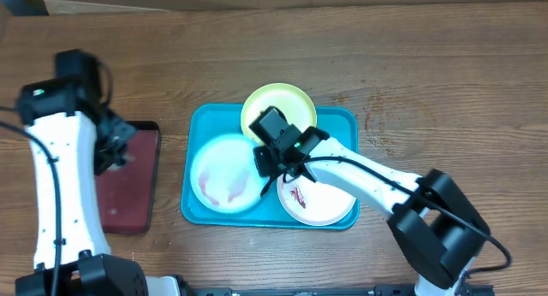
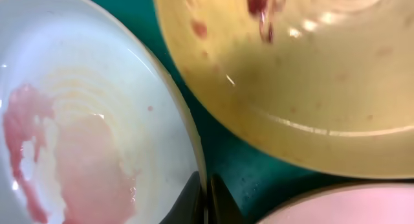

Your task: Clean dirty plates on tray and stack at the side

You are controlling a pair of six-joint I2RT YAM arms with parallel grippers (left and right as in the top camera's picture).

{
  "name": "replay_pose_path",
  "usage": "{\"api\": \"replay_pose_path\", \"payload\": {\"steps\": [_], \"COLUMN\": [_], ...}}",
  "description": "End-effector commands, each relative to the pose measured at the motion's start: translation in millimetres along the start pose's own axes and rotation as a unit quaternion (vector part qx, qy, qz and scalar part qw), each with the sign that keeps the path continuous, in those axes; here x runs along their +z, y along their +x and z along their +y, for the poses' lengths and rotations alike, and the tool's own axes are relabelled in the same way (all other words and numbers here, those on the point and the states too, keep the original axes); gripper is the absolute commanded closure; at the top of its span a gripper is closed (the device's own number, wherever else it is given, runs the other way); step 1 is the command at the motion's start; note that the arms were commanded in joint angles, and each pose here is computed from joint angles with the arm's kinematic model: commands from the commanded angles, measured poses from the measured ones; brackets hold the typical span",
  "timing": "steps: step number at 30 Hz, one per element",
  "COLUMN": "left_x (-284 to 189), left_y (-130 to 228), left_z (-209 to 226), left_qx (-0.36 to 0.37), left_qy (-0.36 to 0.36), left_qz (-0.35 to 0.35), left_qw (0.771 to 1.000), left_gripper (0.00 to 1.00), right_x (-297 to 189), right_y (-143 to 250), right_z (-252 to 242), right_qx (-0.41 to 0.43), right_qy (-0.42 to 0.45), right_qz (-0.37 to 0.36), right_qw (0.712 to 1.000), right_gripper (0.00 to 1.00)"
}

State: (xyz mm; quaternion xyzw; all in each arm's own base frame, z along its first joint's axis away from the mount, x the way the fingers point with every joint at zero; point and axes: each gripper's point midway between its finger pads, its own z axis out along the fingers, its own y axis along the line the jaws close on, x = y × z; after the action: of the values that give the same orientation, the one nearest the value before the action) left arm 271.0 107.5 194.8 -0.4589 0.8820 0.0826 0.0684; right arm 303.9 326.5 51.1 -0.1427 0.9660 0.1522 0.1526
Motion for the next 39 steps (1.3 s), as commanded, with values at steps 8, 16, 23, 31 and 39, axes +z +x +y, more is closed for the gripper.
{"api": "replay_pose_path", "payload": {"steps": [8,16,23,31,39], "left_x": [51.0,68.9,69.2,69.3,69.2], "left_y": [-4.5,-4.2,-7.4,-7.5,-7.3], "left_z": [33.3,33.9,32.4,32.7,32.6], "left_qx": [-0.065,-0.073,-0.073,-0.064,-0.063], "left_qy": [0.015,0.029,0.032,0.032,0.033], "left_qz": [0.057,0.065,0.059,0.059,0.059], "left_qw": [0.996,0.995,0.995,0.996,0.996], "left_gripper": [0.96,0.96,0.96,0.96,0.96], "right_x": [-95.1,-134.3,-182.2,-194.2,-194.1], "right_y": [-79.8,-90.9,-81.7,-72.4,-72.0], "right_z": [-5.6,-3.0,28.7,65.4,65.1], "right_qx": [-0.076,-0.209,-0.245,-0.297,-0.296], "right_qy": [0.118,0.304,0.424,0.431,0.431], "right_qz": [-0.140,-0.214,-0.297,-0.321,-0.321], "right_qw": [0.980,0.905,0.820,0.789,0.790], "right_gripper": [0.96,0.96,0.96,0.96,0.96]}}
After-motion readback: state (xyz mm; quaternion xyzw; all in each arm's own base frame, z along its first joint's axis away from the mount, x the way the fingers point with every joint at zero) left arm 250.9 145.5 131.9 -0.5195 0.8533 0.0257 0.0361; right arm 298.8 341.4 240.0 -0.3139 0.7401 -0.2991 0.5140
